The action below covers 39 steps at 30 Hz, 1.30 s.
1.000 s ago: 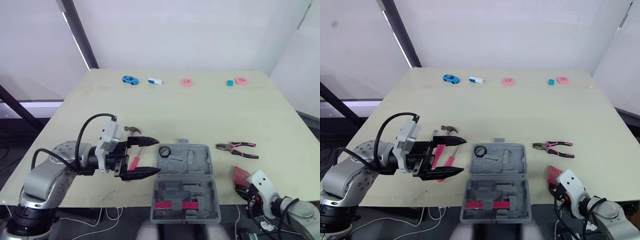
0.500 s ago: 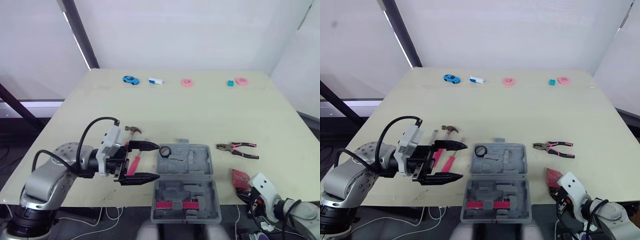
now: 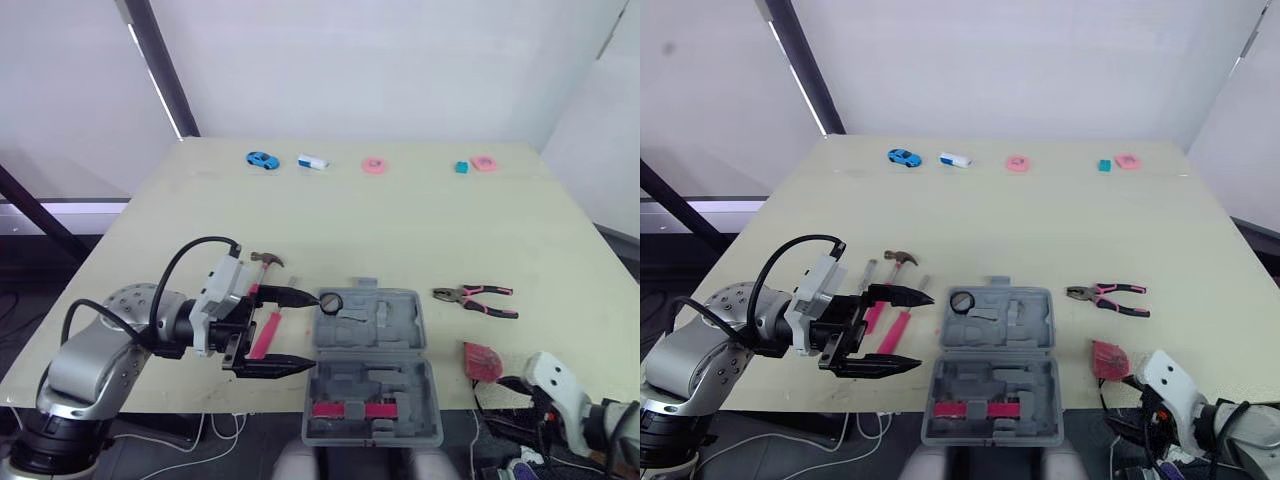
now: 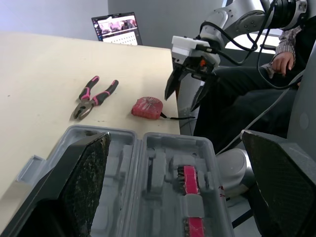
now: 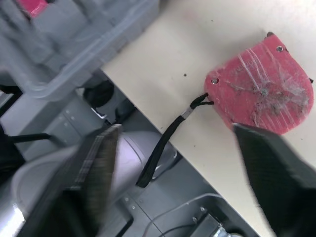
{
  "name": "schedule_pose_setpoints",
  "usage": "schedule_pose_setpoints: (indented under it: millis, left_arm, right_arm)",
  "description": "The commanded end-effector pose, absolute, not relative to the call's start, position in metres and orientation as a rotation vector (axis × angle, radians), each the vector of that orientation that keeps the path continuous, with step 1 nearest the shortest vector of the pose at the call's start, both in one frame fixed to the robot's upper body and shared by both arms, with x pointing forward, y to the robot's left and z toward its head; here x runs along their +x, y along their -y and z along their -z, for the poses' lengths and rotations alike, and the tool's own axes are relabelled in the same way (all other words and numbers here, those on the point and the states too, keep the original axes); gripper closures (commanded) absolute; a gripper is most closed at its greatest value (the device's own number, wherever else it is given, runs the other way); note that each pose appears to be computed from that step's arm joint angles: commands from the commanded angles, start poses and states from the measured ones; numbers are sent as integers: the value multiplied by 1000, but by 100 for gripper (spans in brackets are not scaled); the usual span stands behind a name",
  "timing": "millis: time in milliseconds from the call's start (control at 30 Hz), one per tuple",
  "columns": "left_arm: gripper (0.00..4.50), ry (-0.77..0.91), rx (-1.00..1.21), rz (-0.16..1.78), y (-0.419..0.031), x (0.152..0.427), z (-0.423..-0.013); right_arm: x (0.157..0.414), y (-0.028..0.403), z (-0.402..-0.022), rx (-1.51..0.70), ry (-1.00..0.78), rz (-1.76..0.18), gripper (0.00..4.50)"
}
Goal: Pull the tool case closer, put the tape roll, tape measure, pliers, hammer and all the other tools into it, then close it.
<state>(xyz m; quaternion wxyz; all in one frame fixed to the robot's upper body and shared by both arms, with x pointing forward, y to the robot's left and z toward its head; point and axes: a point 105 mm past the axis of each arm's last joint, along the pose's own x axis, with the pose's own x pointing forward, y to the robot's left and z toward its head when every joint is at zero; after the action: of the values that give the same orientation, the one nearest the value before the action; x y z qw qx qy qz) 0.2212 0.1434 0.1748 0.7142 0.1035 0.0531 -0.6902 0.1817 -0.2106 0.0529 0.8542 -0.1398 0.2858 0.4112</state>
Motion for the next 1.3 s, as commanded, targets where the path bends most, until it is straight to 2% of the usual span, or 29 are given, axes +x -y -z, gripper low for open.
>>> schedule_pose_setpoints:
  millis: [33, 133, 400, 867, 1300]
  left_arm:
    - [0, -84, 243, 1554, -142, 219, -181]
    - [0, -91, 263, 1583, -140, 217, -180]
    - [0, -92, 319, 1626, -142, 218, -182]
    - [0, -89, 320, 1620, -142, 217, -185]
    - [0, -90, 326, 1615, -144, 220, -185]
  right_arm:
    - [194, 219, -68, -387, -474, -905, 7]
    - [207, 226, -64, -492, -371, -920, 7]
    - [228, 232, -53, -449, -294, -980, 7]
    - [249, 225, -40, -418, -309, -1068, 7]
    - [255, 221, -34, -480, -365, -1080, 7]
